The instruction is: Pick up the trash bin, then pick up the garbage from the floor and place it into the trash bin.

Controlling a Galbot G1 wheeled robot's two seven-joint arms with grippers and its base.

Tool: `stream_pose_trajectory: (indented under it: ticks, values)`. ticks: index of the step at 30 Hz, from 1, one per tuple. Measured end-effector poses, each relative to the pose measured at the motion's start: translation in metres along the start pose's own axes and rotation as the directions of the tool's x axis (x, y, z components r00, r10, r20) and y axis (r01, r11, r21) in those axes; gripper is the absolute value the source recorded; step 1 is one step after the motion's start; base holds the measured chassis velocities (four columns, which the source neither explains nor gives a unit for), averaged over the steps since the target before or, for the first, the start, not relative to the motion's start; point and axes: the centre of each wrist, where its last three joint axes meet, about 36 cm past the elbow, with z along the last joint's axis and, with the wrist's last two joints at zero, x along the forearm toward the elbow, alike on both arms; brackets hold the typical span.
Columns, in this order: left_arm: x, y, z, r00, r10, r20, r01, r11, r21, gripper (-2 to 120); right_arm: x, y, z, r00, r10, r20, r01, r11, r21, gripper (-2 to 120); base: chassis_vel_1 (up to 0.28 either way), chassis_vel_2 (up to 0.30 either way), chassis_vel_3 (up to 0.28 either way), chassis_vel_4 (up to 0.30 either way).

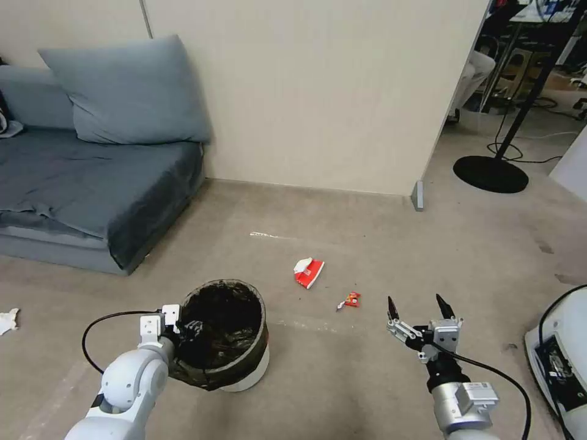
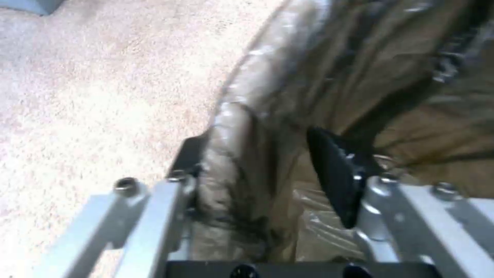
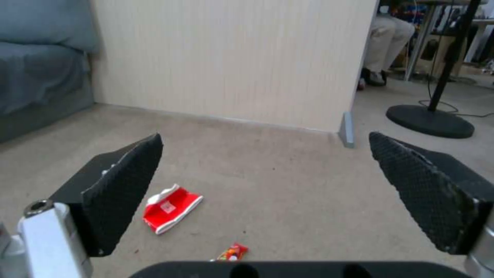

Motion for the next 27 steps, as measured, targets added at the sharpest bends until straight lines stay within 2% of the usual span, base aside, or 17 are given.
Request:
stream_pose_trajectory:
  ticks: [5, 7, 8, 10, 21, 27]
  values:
    - [0.005, -0.002, 0.0, 1.0, -0.005, 0.004, 0.005, 1.0, -0.002, 22, 0.0, 0.001, 0.0, 1.0, -0.002, 0.001, 0.002, 1.0, -0.002, 100, 0.0, 0.0, 0.0, 0.0]
    - [0.006, -0.002, 0.0, 1.0, -0.007, 0.006, 0.007, 1.0, -0.002, 21, 0.0, 0.001, 0.0, 1.0, -0.002, 0.001, 0.002, 1.0, -0.002, 100, 0.0, 0.0, 0.0, 0.0]
    - [0.008, -0.003, -0.001, 1.0, -0.008, 0.009, 0.008, 1.0, -0.001, 12, -0.001, 0.001, 0.0, 1.0, -0.001, 0.001, 0.001, 1.0, -0.002, 100, 0.0, 0.0, 0.0, 0.0]
    - [0.012, -0.004, -0.003, 1.0, 0.001, 0.013, -0.001, 1.0, 0.003, 7, -0.001, 0.001, 0.0, 1.0, -0.002, 0.002, 0.002, 1.0, -0.002, 100, 0.0, 0.0, 0.0, 0.0]
    - [0.033, -0.008, -0.012, 0.998, -0.018, 0.053, 0.015, 0.999, 0.041, 5, -0.001, -0.001, -0.002, 1.0, 0.0, 0.009, 0.0, 1.0, -0.003, 100, 0.0, 0.0, 0.0, 0.0]
    - [0.067, -0.014, -0.022, 0.991, 0.011, 0.13, -0.024, 0.995, 0.098, 3, -0.002, -0.002, -0.009, 1.0, 0.011, 0.026, -0.01, 1.0, -0.009, 100, 0.0, 0.0, 0.0, 0.0]
